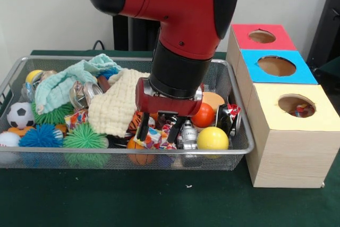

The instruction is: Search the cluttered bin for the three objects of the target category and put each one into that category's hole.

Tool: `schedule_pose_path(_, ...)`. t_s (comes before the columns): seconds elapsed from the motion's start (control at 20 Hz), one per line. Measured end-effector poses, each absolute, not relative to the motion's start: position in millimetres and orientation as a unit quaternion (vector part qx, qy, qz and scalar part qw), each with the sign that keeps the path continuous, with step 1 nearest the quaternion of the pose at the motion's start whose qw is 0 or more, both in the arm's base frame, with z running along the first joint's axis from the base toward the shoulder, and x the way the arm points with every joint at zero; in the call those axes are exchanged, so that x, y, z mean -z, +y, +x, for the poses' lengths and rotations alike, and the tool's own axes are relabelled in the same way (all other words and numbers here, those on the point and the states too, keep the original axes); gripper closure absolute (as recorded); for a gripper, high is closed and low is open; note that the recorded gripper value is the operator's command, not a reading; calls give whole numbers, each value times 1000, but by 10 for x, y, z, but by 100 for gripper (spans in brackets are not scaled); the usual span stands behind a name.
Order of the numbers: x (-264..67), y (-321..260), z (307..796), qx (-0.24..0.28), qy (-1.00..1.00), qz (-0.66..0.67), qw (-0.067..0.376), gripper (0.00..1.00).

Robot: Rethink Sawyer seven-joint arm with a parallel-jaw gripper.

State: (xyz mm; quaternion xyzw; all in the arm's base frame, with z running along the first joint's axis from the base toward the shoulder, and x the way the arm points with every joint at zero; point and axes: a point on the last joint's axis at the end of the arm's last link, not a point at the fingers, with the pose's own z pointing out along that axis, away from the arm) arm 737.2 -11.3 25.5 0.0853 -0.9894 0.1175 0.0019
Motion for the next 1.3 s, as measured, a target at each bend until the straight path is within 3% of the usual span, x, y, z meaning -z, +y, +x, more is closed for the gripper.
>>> schedule_pose_path(0.5, -137, -115, 7274, -115, -989, 87, 15, 0)
schedule_pose_path(1.0, 168, -98, 7068, -106, -989, 84, 54, 0)
schedule_pose_path(1.3, 150, -39, 7044, -90, -991, 68, 74, 0)
